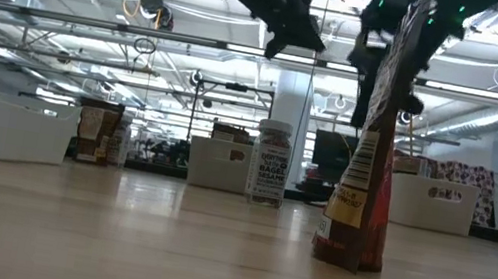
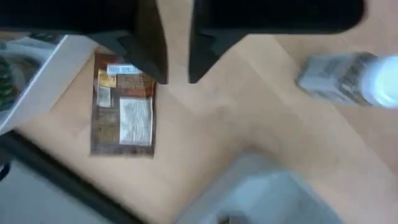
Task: Sort spices by type
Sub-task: Adjust the orange spice pack
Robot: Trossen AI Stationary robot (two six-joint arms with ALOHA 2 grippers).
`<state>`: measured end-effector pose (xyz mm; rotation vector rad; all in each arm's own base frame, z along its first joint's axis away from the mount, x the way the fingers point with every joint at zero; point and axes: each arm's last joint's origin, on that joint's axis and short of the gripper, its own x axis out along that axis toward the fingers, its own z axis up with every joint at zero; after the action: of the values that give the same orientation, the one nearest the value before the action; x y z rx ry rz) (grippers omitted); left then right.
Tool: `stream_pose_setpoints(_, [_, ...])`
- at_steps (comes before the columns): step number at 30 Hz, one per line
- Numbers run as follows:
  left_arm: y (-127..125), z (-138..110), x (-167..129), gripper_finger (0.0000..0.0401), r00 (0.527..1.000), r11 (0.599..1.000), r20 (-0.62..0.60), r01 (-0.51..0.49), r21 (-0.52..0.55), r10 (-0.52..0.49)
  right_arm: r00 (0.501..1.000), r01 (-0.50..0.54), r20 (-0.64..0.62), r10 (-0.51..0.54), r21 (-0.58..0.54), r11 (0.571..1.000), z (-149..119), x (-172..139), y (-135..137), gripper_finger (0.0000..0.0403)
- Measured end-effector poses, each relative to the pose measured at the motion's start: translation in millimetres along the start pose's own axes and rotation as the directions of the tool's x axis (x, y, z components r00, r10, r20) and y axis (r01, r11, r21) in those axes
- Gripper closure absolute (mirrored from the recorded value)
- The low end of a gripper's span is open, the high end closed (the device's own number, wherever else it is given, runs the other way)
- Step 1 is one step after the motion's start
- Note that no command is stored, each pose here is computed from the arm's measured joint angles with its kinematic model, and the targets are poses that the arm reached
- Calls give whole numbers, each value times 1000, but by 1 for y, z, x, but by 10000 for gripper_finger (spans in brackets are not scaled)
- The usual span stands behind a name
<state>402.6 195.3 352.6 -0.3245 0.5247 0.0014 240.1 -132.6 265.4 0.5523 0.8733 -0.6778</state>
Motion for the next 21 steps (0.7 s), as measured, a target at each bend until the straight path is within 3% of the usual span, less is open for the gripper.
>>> stream_pose_setpoints(4, [1,8,-19,401,999,1000,44,-13,11,13,994,-59,-98,55,-39,998,2,27,-4,275])
stream_pose_setpoints(12, [9,12,-44,401,997,999,58,-51,-12,52,966,0,-256,-28,-111,994,-8,76,-9,112])
stream_pose_setpoints(18, [11,11,-46,401,997,998,44,-59,-25,60,927,193,-278,-252,-223,956,-9,95,-15,72])
stream_pose_setpoints(21, [10,11,-46,401,997,998,46,-59,-29,60,922,209,-270,-276,-253,945,-4,102,-14,75])
